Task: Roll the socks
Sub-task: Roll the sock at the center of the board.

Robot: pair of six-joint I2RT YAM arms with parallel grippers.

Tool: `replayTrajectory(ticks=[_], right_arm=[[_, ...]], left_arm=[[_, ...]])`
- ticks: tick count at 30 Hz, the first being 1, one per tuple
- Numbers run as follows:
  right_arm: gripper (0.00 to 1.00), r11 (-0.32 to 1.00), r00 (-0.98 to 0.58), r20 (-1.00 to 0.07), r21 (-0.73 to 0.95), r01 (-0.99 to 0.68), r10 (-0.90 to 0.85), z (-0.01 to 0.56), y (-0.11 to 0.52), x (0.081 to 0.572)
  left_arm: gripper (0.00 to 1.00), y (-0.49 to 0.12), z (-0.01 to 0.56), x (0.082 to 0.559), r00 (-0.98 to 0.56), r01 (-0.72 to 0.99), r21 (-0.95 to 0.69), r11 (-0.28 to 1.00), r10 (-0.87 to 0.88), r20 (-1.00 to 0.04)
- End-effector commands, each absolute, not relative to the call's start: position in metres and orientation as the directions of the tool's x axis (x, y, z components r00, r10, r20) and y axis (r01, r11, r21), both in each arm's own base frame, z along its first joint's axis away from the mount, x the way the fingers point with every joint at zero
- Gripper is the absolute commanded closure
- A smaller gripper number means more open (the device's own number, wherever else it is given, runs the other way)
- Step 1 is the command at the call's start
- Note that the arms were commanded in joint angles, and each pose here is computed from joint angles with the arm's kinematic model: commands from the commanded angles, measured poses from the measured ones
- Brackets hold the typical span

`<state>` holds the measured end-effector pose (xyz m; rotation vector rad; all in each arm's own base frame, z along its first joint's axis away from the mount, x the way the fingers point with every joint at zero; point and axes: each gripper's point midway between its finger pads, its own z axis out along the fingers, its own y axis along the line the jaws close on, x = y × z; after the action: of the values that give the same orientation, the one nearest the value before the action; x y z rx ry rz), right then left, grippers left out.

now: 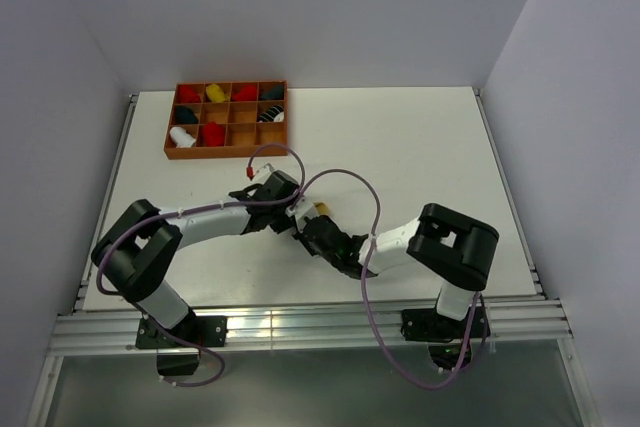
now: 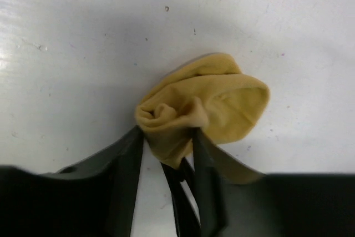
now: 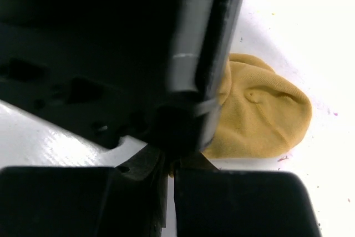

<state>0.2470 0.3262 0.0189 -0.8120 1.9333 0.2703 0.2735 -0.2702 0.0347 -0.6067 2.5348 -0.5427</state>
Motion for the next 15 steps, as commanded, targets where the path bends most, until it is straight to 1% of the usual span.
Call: replayTrajectory(ticks=[1, 3, 4, 6, 7, 8, 9, 12, 13, 14, 15], right_arm=[[1.0, 0.702, -0.356, -0.859, -0.006, -0.712, -0.368, 0.032, 0.344, 0.238], [1.0, 0.698, -0.417, -0.842, 0.068, -0.713, -0.344, 0.034, 0.339, 0.24], [1.0, 0.658, -0.44, -0.828, 0.118, -0.743, -0.348, 0.033, 0.343, 0.233], [1.0, 0.649, -0.489, -0.807, 0.182, -0.739, -0.33, 0.036, 0.339, 0.237], [1.0, 0.635, -0.508, -0.798, 0.214, -0.742, -0.325, 0.036, 0.339, 0.236], [1.0, 0.597, -0.538, -0.783, 0.278, -0.752, -0.313, 0.039, 0.344, 0.23], [1.0, 0.604, -0.565, -0.769, 0.307, -0.736, -0.298, 0.038, 0.339, 0.235], [1.0, 0.535, -0.636, -0.722, 0.435, -0.724, -0.274, 0.04, 0.346, 0.226], [1.0, 0.528, -0.667, -0.699, 0.476, -0.703, -0.259, 0.038, 0.343, 0.229], [1.0, 0.486, -0.707, -0.662, 0.547, -0.682, -0.247, 0.041, 0.345, 0.223], [1.0, 0.464, -0.719, -0.657, 0.577, -0.673, -0.225, 0.044, 0.345, 0.225]], left_arm=[[0.52, -0.273, 0.069, 0.279, -0.745, -0.291, -0.546, 0.786, -0.544, -0.385], [0.45, -0.266, 0.073, 0.281, -0.72, -0.301, -0.542, 0.785, -0.559, -0.411], [0.4, -0.265, 0.082, 0.282, -0.709, -0.29, -0.561, 0.775, -0.568, -0.418], [0.37, -0.258, 0.084, 0.282, -0.692, -0.301, -0.562, 0.77, -0.582, -0.426], [0.33, -0.256, 0.089, 0.282, -0.685, -0.301, -0.574, 0.761, -0.592, -0.425], [0.33, -0.252, 0.087, 0.283, -0.68, -0.308, -0.579, 0.755, -0.601, -0.421], [0.32, -0.251, 0.088, 0.282, -0.68, -0.31, -0.587, 0.748, -0.606, -0.412], [0.3, -0.25, 0.091, 0.282, -0.673, -0.303, -0.619, 0.725, -0.622, -0.4], [0.29, -0.252, 0.093, 0.281, -0.678, -0.294, -0.633, 0.717, -0.623, -0.39], [0.29, -0.252, 0.09, 0.279, -0.681, -0.294, -0.634, 0.715, -0.622, -0.386], [0.29, -0.252, 0.09, 0.278, -0.682, -0.293, -0.64, 0.71, -0.624, -0.38]])
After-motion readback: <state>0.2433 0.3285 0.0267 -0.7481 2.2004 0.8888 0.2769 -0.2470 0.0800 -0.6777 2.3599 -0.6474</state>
